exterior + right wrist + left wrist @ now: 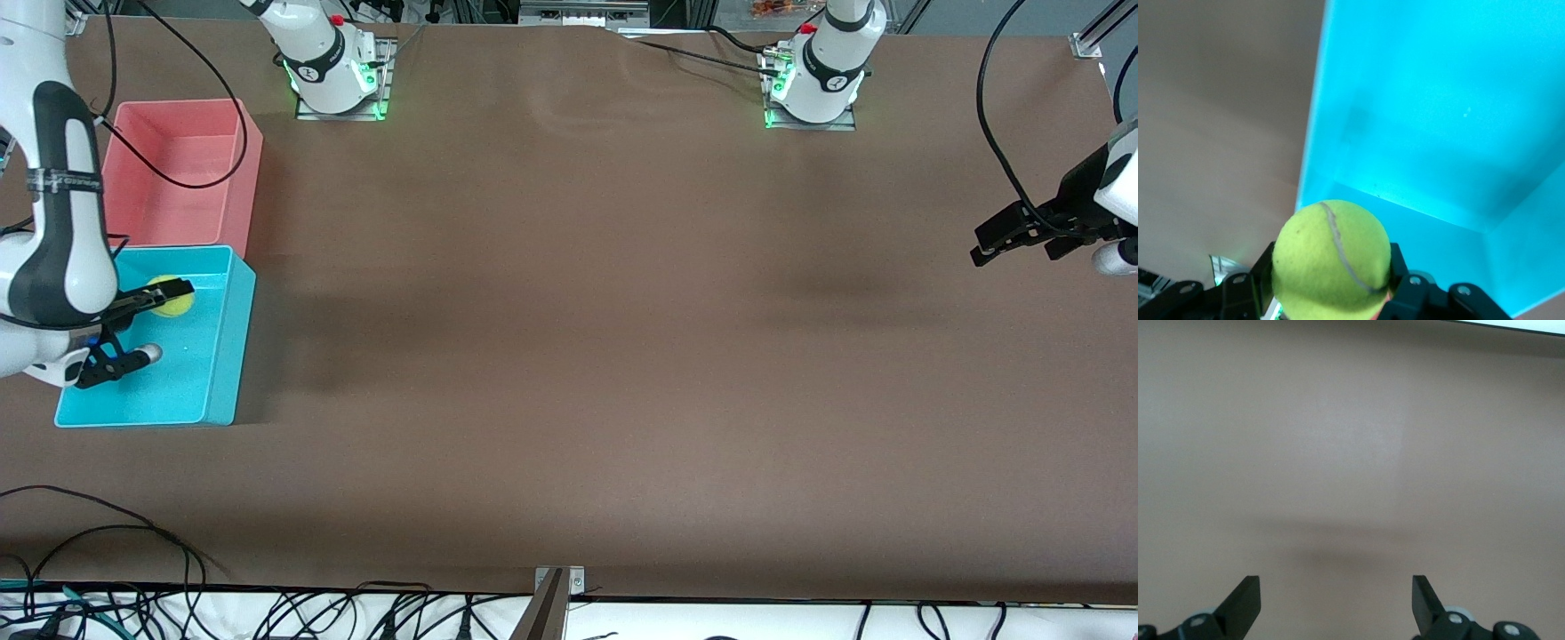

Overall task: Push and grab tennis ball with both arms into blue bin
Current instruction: 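Carry the ball into the blue bin and open the right gripper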

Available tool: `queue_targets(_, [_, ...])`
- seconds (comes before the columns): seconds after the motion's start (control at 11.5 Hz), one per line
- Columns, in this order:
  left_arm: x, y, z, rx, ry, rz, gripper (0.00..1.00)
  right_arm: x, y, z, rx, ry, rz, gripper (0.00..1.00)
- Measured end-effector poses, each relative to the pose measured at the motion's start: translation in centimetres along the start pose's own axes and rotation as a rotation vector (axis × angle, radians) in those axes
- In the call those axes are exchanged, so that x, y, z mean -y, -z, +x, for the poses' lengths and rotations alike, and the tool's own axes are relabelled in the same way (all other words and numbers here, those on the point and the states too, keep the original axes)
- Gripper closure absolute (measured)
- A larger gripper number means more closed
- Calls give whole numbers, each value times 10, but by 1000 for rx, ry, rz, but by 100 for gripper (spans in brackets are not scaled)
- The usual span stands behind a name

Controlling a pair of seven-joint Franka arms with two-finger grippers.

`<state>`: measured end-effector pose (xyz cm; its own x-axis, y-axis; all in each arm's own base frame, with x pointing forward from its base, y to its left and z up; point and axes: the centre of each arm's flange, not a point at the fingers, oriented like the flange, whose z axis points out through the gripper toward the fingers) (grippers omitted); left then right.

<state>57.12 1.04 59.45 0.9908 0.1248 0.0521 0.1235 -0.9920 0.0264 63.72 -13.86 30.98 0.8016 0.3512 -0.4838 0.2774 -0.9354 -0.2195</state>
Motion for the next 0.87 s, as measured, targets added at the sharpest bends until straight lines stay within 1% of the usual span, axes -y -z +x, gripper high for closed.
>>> queue_targets(0.17, [0, 0, 0, 4, 0, 0, 0, -28, -26, -8, -8, 34, 77, 33])
queue_targets(0.35, [0, -1, -1, 11, 0, 1, 0, -47, -56, -6, -32, 62, 160, 33])
queue_targets(0.52, [0, -1, -1, 14, 0, 1, 0, -62, -84, -2, -22, 77, 201, 33])
queue_targets(0.87, [0, -2, -2, 15, 0, 2, 0, -83, -118, -3, -1, 77, 249, 33])
